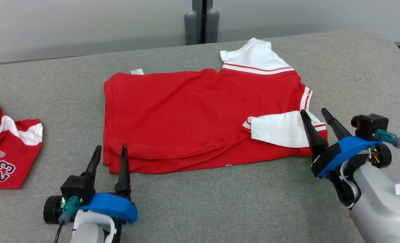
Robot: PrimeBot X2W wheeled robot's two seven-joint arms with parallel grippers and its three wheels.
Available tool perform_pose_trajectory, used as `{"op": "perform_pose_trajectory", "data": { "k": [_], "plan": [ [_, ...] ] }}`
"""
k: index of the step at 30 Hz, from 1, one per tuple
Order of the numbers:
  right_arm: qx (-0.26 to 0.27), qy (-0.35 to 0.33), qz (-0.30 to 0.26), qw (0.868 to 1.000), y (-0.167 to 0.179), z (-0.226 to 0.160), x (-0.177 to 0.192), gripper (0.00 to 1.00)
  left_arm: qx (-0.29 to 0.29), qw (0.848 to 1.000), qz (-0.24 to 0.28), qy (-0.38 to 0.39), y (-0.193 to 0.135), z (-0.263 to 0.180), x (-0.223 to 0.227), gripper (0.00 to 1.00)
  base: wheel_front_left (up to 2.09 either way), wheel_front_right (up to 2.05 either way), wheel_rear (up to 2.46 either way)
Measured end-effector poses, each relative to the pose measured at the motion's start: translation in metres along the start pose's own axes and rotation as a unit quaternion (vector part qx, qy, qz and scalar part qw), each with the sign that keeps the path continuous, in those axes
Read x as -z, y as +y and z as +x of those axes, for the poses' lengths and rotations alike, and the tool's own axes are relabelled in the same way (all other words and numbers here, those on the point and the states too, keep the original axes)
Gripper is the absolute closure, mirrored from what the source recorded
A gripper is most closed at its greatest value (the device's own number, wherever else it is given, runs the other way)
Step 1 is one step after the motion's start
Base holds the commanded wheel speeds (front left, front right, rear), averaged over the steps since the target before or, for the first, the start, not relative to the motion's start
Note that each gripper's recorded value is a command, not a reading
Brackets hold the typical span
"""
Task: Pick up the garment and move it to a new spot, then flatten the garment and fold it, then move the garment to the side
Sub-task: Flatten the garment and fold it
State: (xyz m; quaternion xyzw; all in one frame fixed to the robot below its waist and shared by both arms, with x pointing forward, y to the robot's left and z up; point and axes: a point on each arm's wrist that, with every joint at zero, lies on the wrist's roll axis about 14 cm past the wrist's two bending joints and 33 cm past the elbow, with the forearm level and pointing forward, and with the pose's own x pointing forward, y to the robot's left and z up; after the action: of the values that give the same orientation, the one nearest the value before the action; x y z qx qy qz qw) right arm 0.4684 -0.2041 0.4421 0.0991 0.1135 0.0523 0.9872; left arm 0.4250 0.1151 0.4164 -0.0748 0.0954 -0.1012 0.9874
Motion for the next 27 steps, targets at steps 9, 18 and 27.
{"op": "perform_pose_trajectory", "data": {
  "k": [9,18,27],
  "plan": [
    [0.032,0.020,-0.009,0.999,-0.031,-0.039,0.021,0.00,-0.009,1.000,0.008,0.027,0.003,-0.028,0.019,0.00,0.00,0.00,0.00],
    [0.046,0.059,-0.013,0.997,-0.041,-0.059,0.053,0.00,0.002,0.998,0.028,0.056,0.001,-0.026,0.036,0.00,0.00,0.00,0.00],
    [0.040,0.074,-0.016,0.996,-0.032,-0.039,0.059,0.00,0.001,0.996,0.039,0.084,0.008,-0.013,0.051,0.00,0.00,0.00,0.00]
  ]
}}
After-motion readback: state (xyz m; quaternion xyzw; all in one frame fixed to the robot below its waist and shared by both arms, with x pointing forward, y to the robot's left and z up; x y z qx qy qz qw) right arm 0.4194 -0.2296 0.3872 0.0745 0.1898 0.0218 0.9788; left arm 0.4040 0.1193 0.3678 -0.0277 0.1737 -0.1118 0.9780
